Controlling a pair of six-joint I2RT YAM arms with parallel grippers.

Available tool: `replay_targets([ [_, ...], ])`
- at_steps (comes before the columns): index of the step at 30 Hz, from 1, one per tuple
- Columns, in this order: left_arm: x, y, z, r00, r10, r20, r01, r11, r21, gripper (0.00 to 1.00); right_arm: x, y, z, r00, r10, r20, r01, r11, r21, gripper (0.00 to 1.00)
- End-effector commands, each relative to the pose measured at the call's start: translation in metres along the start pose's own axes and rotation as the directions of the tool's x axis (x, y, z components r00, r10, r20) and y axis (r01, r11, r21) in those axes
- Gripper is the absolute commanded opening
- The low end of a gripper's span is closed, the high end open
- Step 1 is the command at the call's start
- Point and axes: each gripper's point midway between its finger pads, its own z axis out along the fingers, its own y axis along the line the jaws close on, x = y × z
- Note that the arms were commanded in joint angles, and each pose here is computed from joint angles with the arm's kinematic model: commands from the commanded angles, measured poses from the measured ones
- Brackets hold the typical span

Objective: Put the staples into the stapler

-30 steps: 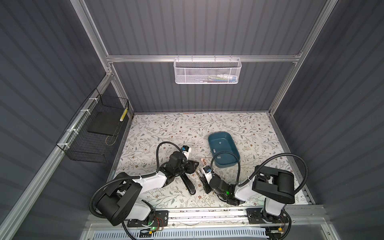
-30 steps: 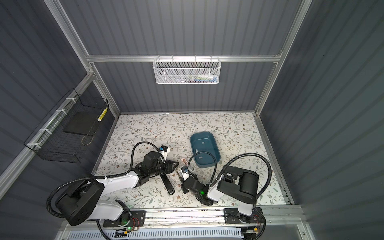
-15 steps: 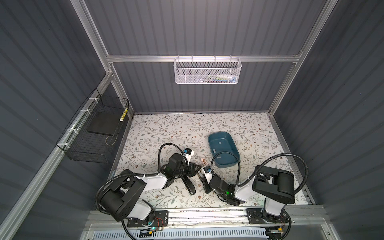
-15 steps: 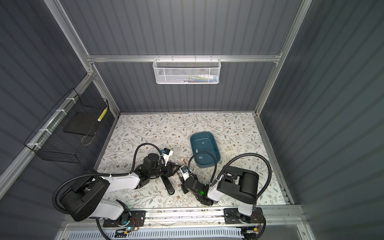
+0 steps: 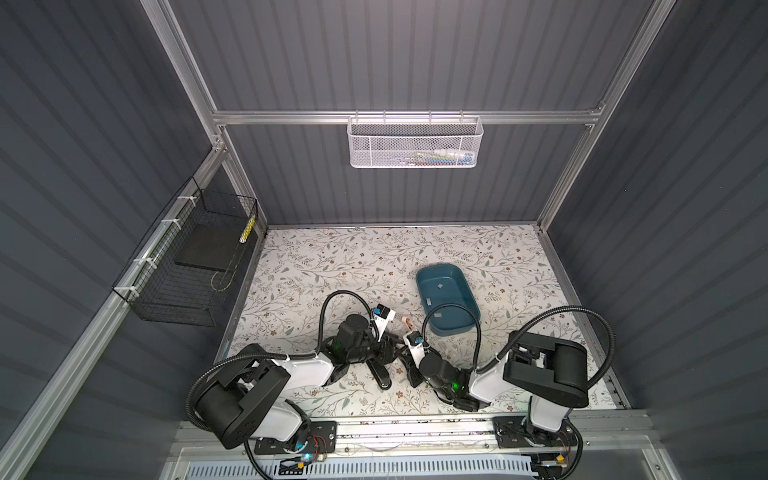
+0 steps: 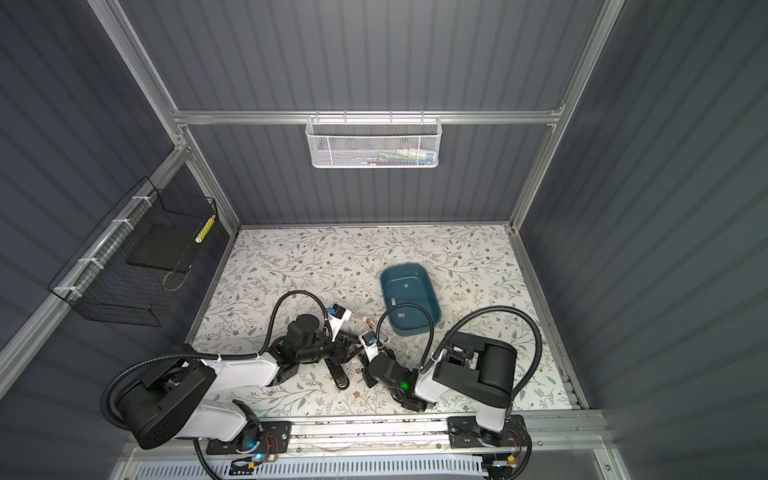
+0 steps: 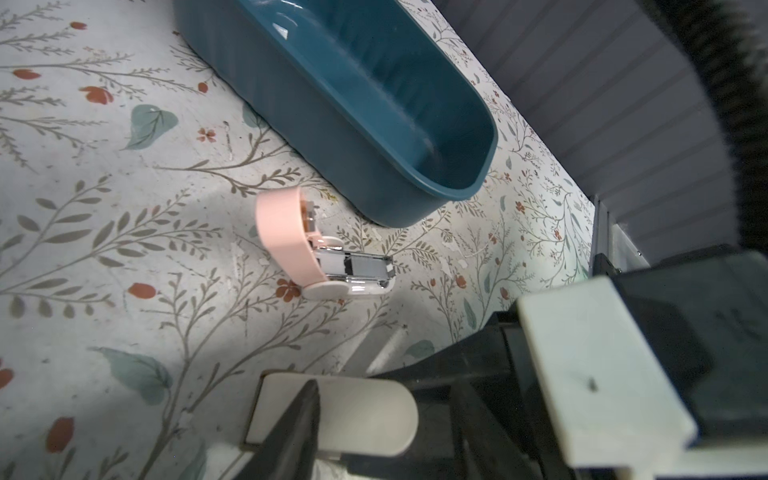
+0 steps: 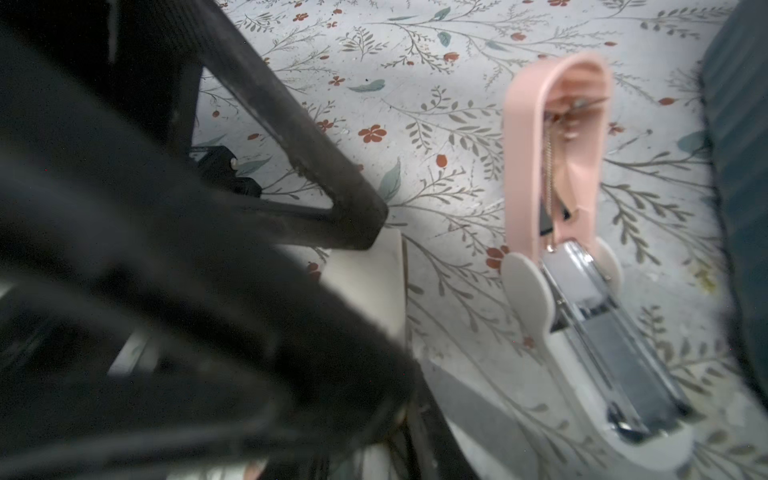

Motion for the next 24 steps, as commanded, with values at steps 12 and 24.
replay_targets([
  [12, 0.010, -0.004, 0.000, 0.998, 0.057, -0.034, -0.058, 0.998, -0.011, 0.49, 0.035, -0.009, -0.008, 0.991, -0.031, -0.131, 0.032, 0.999, 0.002, 0.13],
  [24, 0.023, 0.008, 0.012, 0.994, 0.066, -0.087, -0.073, 0.994, -0.082, 0.31, 0.035, -0.008, -0.007, 0.991, -0.029, -0.134, 0.028, 1.000, -0.005, 0.13],
])
